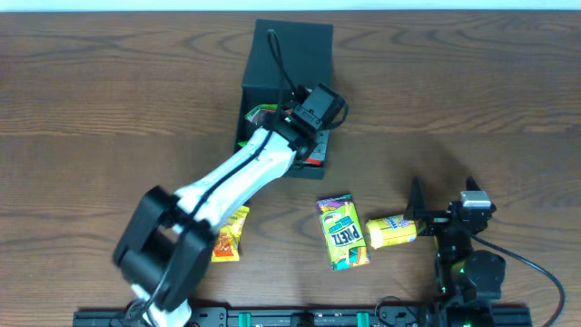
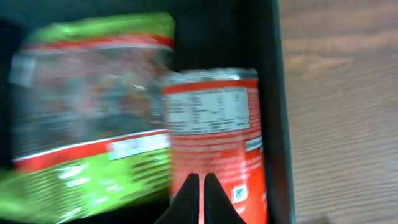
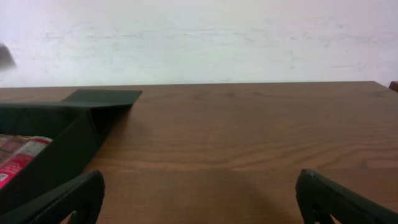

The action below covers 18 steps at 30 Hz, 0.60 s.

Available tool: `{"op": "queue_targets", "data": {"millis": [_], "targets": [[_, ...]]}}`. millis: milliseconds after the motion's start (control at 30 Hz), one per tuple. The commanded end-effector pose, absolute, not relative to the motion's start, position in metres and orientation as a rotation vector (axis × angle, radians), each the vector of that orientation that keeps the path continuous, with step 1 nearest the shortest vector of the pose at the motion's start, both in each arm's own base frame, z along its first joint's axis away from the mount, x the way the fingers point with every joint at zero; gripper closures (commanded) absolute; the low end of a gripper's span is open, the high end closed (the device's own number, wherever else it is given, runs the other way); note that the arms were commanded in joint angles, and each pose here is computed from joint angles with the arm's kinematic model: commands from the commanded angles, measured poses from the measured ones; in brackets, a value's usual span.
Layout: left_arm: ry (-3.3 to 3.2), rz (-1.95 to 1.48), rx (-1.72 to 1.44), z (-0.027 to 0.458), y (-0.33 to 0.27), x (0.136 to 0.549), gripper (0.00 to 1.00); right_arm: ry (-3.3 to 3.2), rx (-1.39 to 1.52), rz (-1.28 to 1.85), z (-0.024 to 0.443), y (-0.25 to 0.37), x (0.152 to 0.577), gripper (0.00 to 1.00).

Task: Pack container
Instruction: 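Release the red can and raise the left gripper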

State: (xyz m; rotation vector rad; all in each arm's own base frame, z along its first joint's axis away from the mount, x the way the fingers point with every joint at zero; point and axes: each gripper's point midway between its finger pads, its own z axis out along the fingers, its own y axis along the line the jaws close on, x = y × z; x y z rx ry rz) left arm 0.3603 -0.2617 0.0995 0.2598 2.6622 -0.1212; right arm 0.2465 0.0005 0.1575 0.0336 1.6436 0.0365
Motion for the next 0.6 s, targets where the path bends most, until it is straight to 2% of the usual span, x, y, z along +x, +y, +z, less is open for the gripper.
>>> {"op": "queue_targets", "data": {"millis": [0, 133, 267, 533, 567], "targets": [[2.489, -0.073, 0.159, 0.173, -0.235, 0.365, 0.94, 1.645, 0.030, 0.051, 0.157, 0.003, 0.246, 0.01], [2.455, -0.075, 0.112, 0.218, -0.197, 0.349, 0.94, 1.645, 0.030, 0.051, 0.157, 0.003, 0.246, 0.01], [2.490, -0.036, 0.089, 0.241, -0.141, 0.331, 0.94, 1.645, 0.030, 0.051, 0.157, 0.003, 0.246, 0.01], [2.654, -0.134, 0.064, 0.242, -0.072, 0.290, 0.94, 1.645, 0.030, 0.051, 0.157, 0.003, 0.246, 0.01], [2.671, -0.159, 0.090, 0.239, -0.070, 0.288, 0.89, 1.645, 0.030, 0.050, 0.157, 0.003, 0.246, 0.01]]}}
